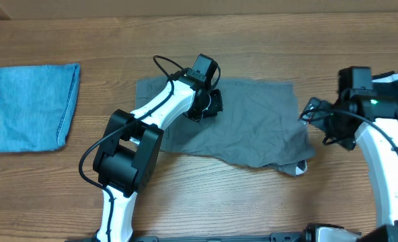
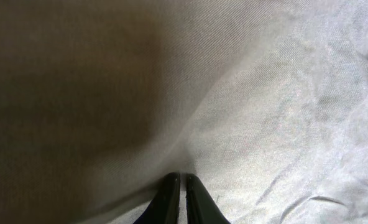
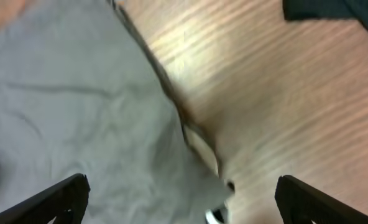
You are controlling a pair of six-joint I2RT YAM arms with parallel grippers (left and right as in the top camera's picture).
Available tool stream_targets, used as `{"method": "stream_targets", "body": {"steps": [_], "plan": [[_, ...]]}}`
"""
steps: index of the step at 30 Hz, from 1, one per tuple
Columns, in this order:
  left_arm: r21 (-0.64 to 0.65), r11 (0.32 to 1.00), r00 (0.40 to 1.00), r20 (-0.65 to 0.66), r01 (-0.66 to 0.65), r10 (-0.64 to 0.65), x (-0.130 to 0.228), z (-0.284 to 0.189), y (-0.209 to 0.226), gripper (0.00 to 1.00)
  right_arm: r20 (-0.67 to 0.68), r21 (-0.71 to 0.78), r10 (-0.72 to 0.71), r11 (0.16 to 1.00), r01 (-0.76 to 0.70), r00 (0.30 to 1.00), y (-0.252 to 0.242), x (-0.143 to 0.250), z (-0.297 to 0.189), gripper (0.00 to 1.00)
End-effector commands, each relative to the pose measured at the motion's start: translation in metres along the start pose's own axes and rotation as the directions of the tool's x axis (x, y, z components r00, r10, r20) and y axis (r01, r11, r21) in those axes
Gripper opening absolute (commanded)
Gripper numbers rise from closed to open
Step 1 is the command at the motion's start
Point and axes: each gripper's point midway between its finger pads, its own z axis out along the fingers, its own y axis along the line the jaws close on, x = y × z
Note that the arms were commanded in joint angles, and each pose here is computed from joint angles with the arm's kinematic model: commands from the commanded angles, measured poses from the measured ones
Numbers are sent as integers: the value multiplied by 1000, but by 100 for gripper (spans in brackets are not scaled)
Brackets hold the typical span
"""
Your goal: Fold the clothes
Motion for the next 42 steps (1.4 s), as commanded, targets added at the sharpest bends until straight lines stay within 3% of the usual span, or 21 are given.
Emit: {"method": "stream_targets", "body": {"steps": [1,8,13,18,35,40,42], "plan": [[-7,1000,1000,-17,-14,14,1,6,5,9,-72,-136,-31,991,21,997,9,-9,19,100],[-13,999,999,-26,-40,40,3,6,7,10,-207,-233,-37,972,-12,978,-8,-12,58,95],[-12,999,999,-25,-41,41,3,6,6,11,-290,-370,-130,929,14,948,3,-1,80,96],[-13,999,999,-27,-43,42,3,6,6,12,-353,-378,-137,926,-7,926,2,8,98,96],[-15,998,998,-26,-62,61,4,6,6,12,-328,-509,-179,860,-14,927,15,32,119,93],[-15,998,998,-26,-62,62,4,6,6,12,-313,-594,-184,804,-41,932,29,37,118,87],[-15,998,998,-25,-62,62,3,6,6,12,-307,-616,-185,787,-47,934,31,40,119,76]]}}
